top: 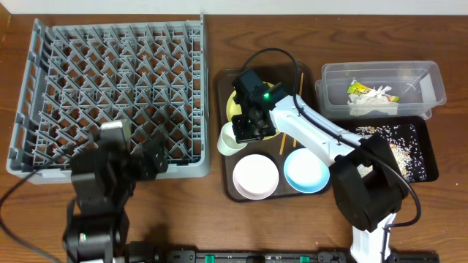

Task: Sort waste into correct bins and load items into the dishwasher
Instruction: 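Grasp the white cup with right gripper and lift it, then hand the white cup from right gripper to left gripper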

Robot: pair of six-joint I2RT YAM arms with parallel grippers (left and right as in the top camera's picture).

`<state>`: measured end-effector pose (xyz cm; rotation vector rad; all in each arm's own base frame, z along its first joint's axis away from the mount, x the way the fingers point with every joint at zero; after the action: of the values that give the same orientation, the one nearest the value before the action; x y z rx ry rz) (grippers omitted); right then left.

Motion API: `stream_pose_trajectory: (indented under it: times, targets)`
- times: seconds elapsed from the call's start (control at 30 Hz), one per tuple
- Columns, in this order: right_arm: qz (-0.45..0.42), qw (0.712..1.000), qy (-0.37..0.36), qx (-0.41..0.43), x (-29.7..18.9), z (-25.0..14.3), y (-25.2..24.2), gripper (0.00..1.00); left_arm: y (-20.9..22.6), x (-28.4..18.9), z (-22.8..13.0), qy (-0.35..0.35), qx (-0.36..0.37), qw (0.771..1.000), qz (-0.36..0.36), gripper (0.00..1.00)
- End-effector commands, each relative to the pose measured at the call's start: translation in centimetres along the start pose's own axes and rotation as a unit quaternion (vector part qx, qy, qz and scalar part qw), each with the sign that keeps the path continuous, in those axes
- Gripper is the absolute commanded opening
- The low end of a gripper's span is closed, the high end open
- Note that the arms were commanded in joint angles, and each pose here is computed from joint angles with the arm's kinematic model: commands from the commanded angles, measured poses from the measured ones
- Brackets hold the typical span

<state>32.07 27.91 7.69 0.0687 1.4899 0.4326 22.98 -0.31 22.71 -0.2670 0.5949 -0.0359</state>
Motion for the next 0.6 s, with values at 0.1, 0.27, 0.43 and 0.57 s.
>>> stream_pose_trajectory:
  times: [0.1,0.27,0.43,0.57]
  targets:
    - [0.126,0.989,-0.074,0.029,-8.8,3.4,-0.9,0.01,-4.5,1.6,-0.3,0.073,-0.029,0.982,-0.171,0.94]
    - [0.266,0.955,-0.129,0.016,-15.2,5.5,-3.6,0.01,-7.8,1.3,-0.7,0.133,-0.11,0.938,-0.299,0.94]
    - [0.388,0.913,-0.121,-0.044,-16.4,5.5,-2.4,0.01,-8.0,1.9,-0.5,0.202,-0.304,0.888,-0.281,0.94]
    - [0.47,0.872,-0.093,-0.101,-15.3,5.1,0.8,0.01,-8.0,2.0,-0.4,0.223,-0.374,0.861,-0.264,0.94]
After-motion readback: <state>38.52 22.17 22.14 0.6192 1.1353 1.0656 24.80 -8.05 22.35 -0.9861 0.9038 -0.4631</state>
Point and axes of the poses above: each gripper's point midway between its finger pads, its own x axis out along the fingers, its own y axis along the line the jaws close on, z = x × y, the point moved 3 cm from there along -x, back along the fingers
